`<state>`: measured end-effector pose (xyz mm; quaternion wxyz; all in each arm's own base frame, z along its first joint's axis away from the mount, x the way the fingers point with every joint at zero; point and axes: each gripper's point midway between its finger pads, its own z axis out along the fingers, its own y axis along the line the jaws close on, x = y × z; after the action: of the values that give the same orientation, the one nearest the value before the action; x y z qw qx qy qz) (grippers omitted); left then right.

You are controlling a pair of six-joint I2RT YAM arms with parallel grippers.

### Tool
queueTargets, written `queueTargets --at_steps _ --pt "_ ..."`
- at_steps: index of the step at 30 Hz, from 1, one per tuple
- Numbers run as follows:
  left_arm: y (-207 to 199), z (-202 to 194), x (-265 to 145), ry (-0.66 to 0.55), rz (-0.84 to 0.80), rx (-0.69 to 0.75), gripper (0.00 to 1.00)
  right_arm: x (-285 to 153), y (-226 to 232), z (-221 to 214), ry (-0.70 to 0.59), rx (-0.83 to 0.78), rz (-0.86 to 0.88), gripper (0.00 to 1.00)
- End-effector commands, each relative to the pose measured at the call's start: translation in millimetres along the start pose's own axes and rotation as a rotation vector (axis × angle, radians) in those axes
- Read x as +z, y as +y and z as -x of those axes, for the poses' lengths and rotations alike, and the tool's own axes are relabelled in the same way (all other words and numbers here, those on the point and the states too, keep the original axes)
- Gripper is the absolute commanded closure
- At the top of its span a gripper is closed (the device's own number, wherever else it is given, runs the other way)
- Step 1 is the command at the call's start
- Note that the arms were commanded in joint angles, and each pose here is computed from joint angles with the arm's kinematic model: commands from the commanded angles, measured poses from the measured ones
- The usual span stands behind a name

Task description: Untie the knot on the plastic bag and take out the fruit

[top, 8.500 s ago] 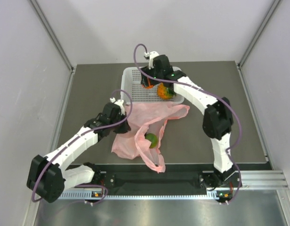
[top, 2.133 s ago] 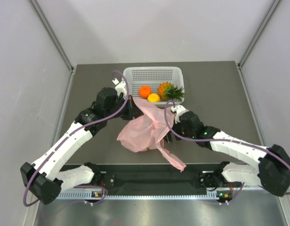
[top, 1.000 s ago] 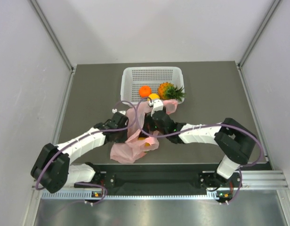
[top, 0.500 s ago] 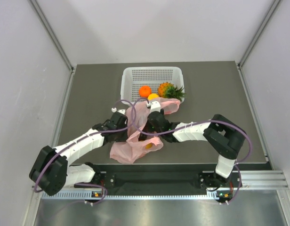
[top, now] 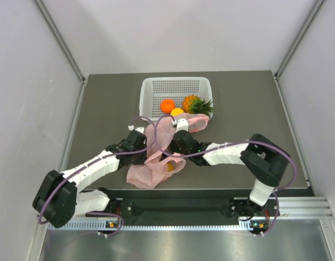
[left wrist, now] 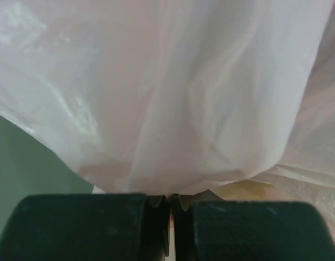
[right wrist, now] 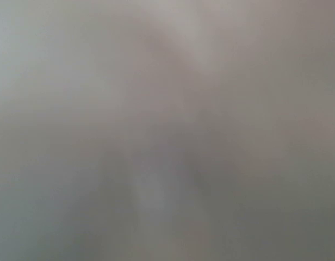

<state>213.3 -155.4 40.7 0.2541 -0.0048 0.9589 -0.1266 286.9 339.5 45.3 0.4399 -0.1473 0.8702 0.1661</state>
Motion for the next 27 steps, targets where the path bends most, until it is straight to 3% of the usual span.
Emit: queueTargets --at_steps 1,6,10,14,18,23,27 --pt "-4.8 13.4 -3.4 -0.066 -0.021 0.003 1.0 -38.8 7.7 37.4 -0.092 0.012 0.064 1.0" --pt "-9.6 24.3 -10.3 -0.104 -0.04 0.012 1.0 -96.3 7.5 58.0 -0.14 0.032 0.205 1.0" --pt "-11.9 35.5 -16.6 -0.14 -0.042 0.029 1.0 -133.3 3.4 39.6 -0.06 0.006 0.331 1.0" --pt "-16.8 45.0 -21.0 -0.167 -0.057 0.047 1.0 -163.8 -3.8 51.1 -0.075 -0.042 0.378 1.0" --pt "-23.3 48.5 -19.6 -0.16 -0.079 0.068 1.0 -192.1 -11.5 116.4 -0.282 -0.086 0.38 0.97" --pt "-39.3 49.5 -20.0 -0.148 -0.162 0.117 1.0 -180.6 -31.2 195.7 -0.388 -0.111 0.332 1.0" --pt "-38.8 50.7 -20.5 -0.128 -0.146 0.13 1.0 -177.0 -14.1 248.9 -0.464 -0.153 0.466 1.0"
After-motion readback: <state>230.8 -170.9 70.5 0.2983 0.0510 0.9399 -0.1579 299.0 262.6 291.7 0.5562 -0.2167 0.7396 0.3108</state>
